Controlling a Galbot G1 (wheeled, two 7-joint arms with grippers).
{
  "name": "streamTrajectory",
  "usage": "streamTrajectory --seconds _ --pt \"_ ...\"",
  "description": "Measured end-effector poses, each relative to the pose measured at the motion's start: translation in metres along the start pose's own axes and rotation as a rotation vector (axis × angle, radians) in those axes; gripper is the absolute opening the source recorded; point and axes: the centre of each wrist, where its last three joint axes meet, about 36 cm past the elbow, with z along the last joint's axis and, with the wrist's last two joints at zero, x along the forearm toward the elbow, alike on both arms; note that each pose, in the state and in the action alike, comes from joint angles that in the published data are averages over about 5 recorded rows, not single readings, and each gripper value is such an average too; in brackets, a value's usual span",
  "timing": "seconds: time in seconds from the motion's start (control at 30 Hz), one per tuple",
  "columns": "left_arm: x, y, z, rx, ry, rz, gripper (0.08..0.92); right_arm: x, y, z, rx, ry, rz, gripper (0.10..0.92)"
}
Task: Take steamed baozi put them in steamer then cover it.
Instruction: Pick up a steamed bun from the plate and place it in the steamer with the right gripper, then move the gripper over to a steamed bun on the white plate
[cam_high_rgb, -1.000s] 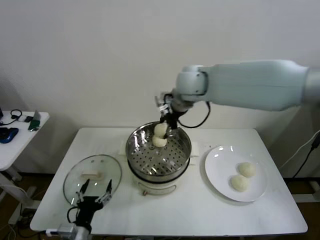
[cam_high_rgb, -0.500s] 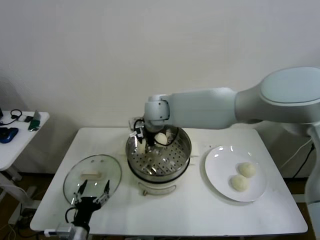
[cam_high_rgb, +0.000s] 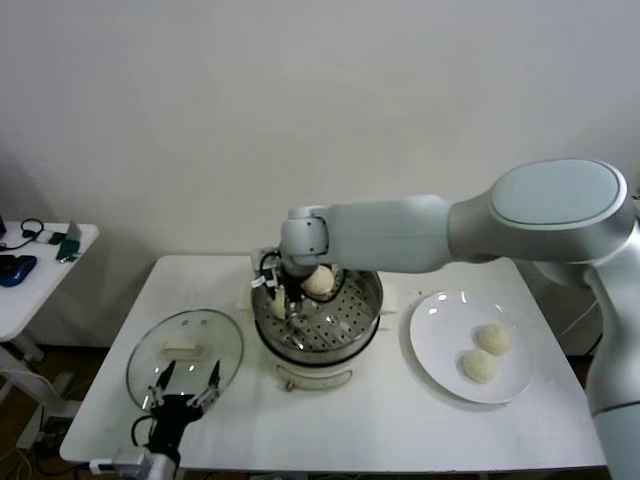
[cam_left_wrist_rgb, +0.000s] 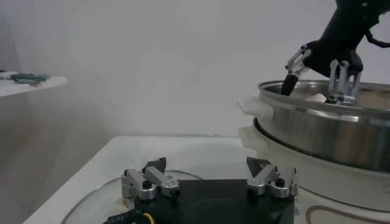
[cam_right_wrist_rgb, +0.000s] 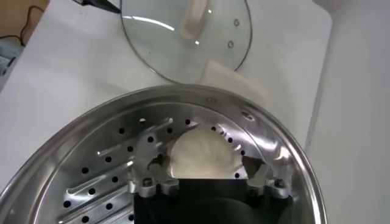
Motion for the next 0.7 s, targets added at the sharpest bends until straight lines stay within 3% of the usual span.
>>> streamTrajectory --seconds 0.17,0.33,0.5,0.7 --pt "0.000 -0.002 -0.002 -0.003 -0.001 0.007 0.823 0.046 -0.007 0.033 -0.002 -0.018 -0.031 0.823" --pt "0.000 -0.005 -0.004 -0.004 -0.002 0.017 0.823 0.102 -0.002 0.102 -0.033 0.007 -0.066 0.823" --pt "0.000 -0.005 -0.005 -0.007 -0.002 0.023 0.823 0.136 0.032 0.190 -0.090 0.066 -0.092 0.823" --pt "-0.001 -0.007 -0.007 -0.006 -0.006 0.027 0.823 0.137 0.090 0.280 -0.180 0.122 -0.116 0.823"
